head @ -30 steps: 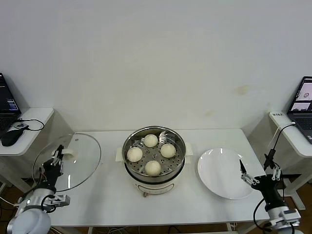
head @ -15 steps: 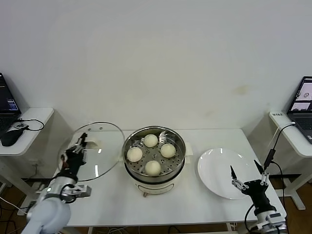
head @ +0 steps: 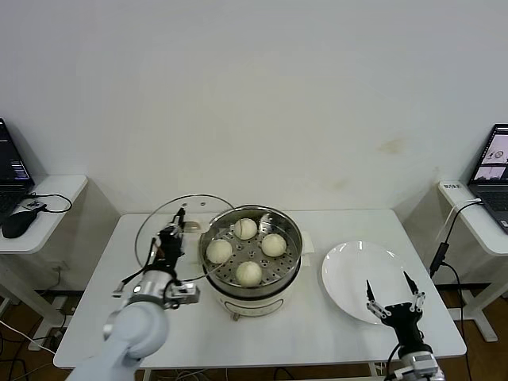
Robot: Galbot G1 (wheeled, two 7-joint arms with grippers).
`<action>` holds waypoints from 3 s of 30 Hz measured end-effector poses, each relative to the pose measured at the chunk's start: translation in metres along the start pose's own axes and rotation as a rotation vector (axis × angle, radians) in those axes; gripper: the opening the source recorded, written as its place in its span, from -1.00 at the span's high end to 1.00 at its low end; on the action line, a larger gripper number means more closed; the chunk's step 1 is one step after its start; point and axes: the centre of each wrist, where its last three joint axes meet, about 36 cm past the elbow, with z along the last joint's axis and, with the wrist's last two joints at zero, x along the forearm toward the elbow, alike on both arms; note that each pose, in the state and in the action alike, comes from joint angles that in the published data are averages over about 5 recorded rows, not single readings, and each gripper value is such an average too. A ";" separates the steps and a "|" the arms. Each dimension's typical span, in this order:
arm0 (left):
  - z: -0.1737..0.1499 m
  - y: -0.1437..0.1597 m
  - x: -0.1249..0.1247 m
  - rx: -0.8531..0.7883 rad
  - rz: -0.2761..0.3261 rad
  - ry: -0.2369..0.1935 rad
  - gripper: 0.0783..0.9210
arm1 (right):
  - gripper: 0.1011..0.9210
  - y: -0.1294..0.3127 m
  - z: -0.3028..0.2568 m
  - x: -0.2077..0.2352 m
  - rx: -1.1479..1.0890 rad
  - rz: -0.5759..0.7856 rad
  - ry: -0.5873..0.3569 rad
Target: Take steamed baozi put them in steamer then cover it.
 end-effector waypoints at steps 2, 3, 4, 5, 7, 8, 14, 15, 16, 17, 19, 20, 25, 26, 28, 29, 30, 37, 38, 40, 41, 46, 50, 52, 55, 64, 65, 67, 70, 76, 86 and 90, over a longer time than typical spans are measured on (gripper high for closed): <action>-0.013 -0.001 -0.005 -0.003 0.002 -0.002 0.88 | -0.76 0.003 0.002 0.001 0.006 0.005 0.005; -0.020 -0.002 -0.008 -0.004 0.003 -0.003 0.88 | -0.76 0.004 0.003 0.002 0.009 0.007 0.008; -0.027 -0.003 -0.011 -0.003 0.003 -0.005 0.88 | -0.76 0.005 0.004 0.002 0.012 0.009 0.011; -0.034 -0.003 -0.013 -0.002 0.004 -0.006 0.88 | -0.76 0.006 0.004 0.003 0.015 0.010 0.013; -0.047 -0.005 -0.017 0.000 0.007 -0.011 0.88 | -0.76 0.009 0.006 0.005 0.019 0.013 0.018; -0.054 -0.006 -0.019 0.001 0.009 -0.013 0.88 | -0.76 0.010 0.007 0.005 0.021 0.014 0.020; -0.088 -0.015 -0.025 0.010 0.034 -0.028 0.88 | -0.76 0.016 0.010 0.009 0.028 0.020 0.029; -0.093 -0.016 -0.026 0.012 0.038 -0.031 0.88 | -0.76 0.016 0.011 0.010 0.030 0.020 0.030; -0.098 -0.018 -0.026 0.012 0.042 -0.033 0.88 | -0.76 0.017 0.011 0.010 0.031 0.020 0.031; -0.102 -0.019 -0.026 0.013 0.046 -0.035 0.88 | -0.76 0.017 0.011 0.011 0.032 0.019 0.032; -0.111 -0.023 -0.027 0.014 0.053 -0.040 0.88 | -0.76 0.018 0.012 0.011 0.034 0.019 0.033; -0.115 -0.024 -0.027 0.014 0.056 -0.042 0.88 | -0.76 0.018 0.013 0.011 0.035 0.019 0.034; -0.130 -0.031 -0.028 0.011 0.067 -0.048 0.88 | -0.76 0.021 0.015 0.012 0.036 0.017 0.035; -0.132 -0.033 -0.029 0.009 0.068 -0.049 0.88 | -0.76 0.021 0.015 0.012 0.036 0.017 0.035; -0.136 -0.035 -0.029 0.007 0.070 -0.049 0.88 | -0.76 0.022 0.017 0.013 0.037 0.015 0.036; -0.138 -0.036 -0.029 0.006 0.071 -0.049 0.88 | -0.76 0.022 0.017 0.013 0.037 0.015 0.036; -0.140 -0.036 -0.028 0.005 0.072 -0.049 0.88 | -0.76 0.022 0.018 0.013 0.038 0.014 0.036; -0.149 -0.040 -0.025 -0.001 0.076 -0.055 0.88 | -0.76 0.024 0.019 0.013 0.037 0.010 0.036; -0.150 -0.040 -0.024 -0.002 0.075 -0.055 0.88 | -0.76 0.024 0.019 0.013 0.037 0.009 0.036; -0.151 -0.041 -0.023 -0.007 0.074 -0.056 0.88 | -0.76 0.024 0.019 0.013 0.038 0.008 0.036; -0.151 -0.041 -0.023 -0.010 0.073 -0.055 0.88 | -0.76 0.024 0.019 0.014 0.038 0.008 0.036; -0.148 -0.043 -0.021 -0.025 0.074 -0.048 0.88 | -0.76 0.025 0.020 0.015 0.038 0.004 0.037; -0.147 -0.047 -0.021 -0.034 0.080 -0.044 0.88 | -0.76 0.026 0.019 0.015 0.037 0.000 0.036; -0.147 -0.047 -0.021 -0.035 0.081 -0.043 0.88 | -0.76 0.027 0.019 0.016 0.037 -0.002 0.035; -0.149 -0.047 -0.022 -0.032 0.082 -0.044 0.88 | -0.76 0.027 0.019 0.016 0.037 -0.004 0.034; -0.149 -0.046 -0.019 -0.023 0.090 -0.055 0.58 | -0.76 0.029 0.018 0.016 0.039 -0.011 0.034; -0.148 -0.045 -0.018 -0.022 0.091 -0.055 0.52 | -0.76 0.029 0.018 0.016 0.039 -0.011 0.034; -0.145 -0.044 -0.016 -0.018 0.090 -0.056 0.38 | -0.76 0.029 0.019 0.016 0.039 -0.012 0.035; -0.139 -0.041 -0.010 -0.011 0.087 -0.057 0.17 | -0.76 0.029 0.019 0.016 0.040 -0.014 0.036; -0.122 -0.030 0.010 0.014 0.066 -0.068 -0.24 | -0.76 0.030 0.020 0.018 0.041 -0.019 0.040; -0.067 -0.009 0.076 0.215 0.018 -0.140 -0.75 | -0.76 0.029 0.020 0.020 0.021 -0.044 0.037; -0.032 -0.016 0.100 0.405 0.024 -0.153 -0.77 | -0.76 0.030 0.019 0.020 -0.001 -0.058 0.031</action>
